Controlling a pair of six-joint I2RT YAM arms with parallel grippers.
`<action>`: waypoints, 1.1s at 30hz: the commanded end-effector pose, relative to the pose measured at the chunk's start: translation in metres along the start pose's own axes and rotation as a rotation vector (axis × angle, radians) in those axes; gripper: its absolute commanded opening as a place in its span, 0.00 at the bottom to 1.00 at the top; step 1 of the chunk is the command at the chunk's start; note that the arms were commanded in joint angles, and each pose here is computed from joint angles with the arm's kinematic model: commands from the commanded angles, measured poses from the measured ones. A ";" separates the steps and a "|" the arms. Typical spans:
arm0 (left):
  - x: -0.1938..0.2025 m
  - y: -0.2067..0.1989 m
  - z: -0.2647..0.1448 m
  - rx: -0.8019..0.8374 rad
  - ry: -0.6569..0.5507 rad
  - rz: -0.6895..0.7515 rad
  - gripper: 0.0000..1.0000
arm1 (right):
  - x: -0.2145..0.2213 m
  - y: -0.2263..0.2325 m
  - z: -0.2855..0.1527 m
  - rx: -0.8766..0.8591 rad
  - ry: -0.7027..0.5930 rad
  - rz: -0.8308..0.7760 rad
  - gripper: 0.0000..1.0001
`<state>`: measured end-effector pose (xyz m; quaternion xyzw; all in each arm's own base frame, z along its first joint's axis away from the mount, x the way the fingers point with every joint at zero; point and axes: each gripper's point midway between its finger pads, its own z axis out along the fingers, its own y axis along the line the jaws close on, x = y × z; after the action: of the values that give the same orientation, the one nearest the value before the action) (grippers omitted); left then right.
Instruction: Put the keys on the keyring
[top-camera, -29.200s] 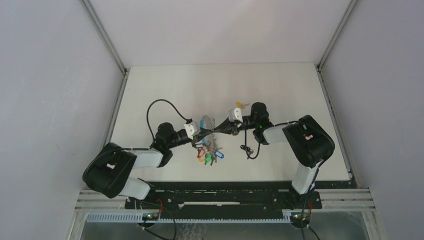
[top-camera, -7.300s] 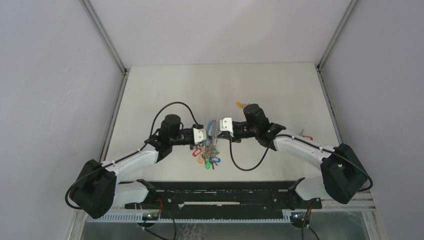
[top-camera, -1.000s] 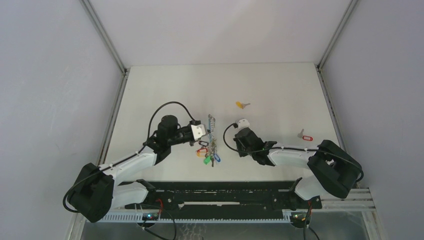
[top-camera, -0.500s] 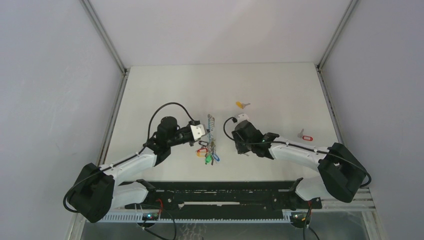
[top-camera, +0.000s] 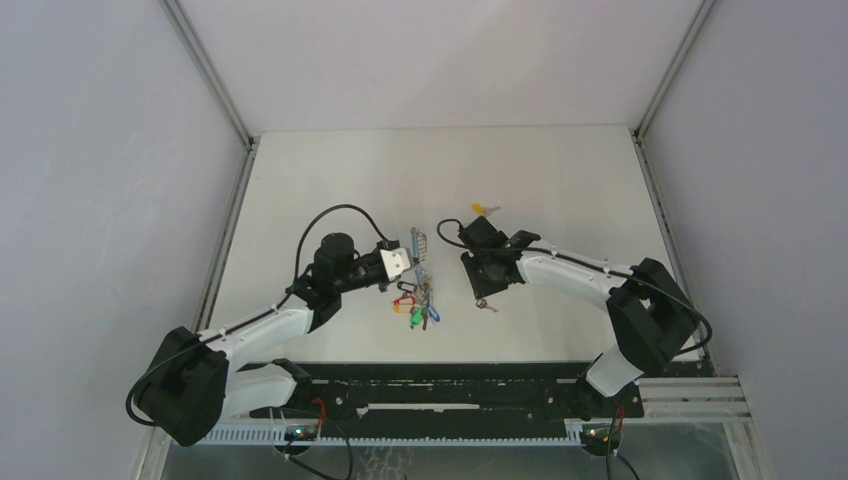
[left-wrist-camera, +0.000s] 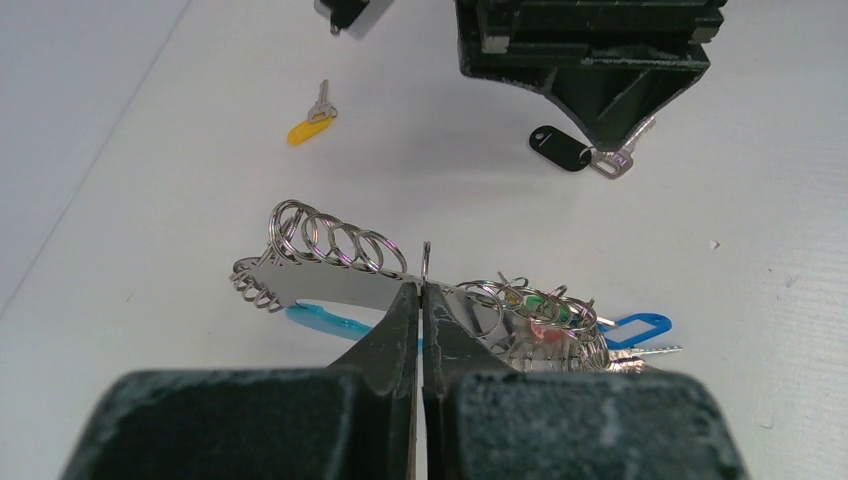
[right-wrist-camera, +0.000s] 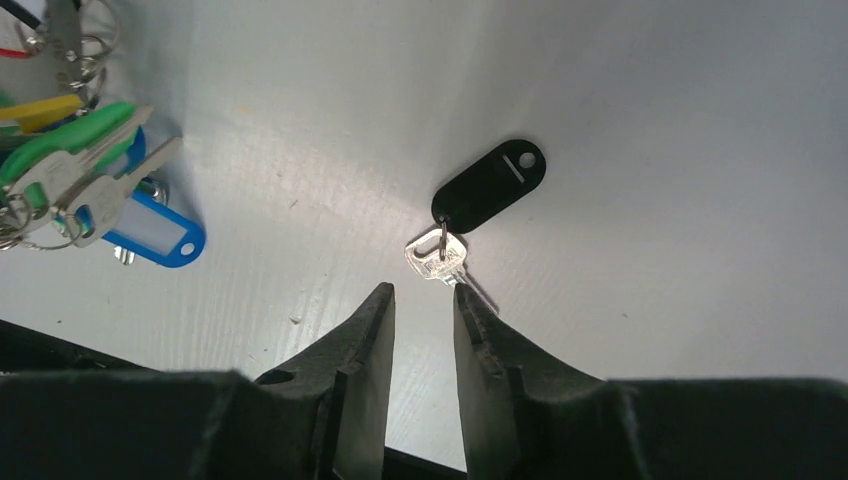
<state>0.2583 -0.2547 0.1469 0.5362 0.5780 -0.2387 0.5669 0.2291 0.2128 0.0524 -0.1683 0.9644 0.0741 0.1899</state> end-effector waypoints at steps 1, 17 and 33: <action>-0.022 0.007 -0.002 -0.030 -0.079 0.045 0.00 | 0.002 0.005 -0.004 -0.022 0.095 0.008 0.28; -0.021 0.007 -0.001 -0.028 -0.072 0.044 0.00 | -0.001 0.001 0.014 -0.017 0.218 -0.001 0.23; -0.021 0.007 -0.001 -0.027 -0.068 0.043 0.00 | 0.000 -0.002 0.025 -0.014 0.256 0.002 0.18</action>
<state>0.2582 -0.2547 0.1468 0.5363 0.5782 -0.2387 0.5667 0.2269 0.2099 0.0211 -0.1724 0.9825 0.0497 0.0492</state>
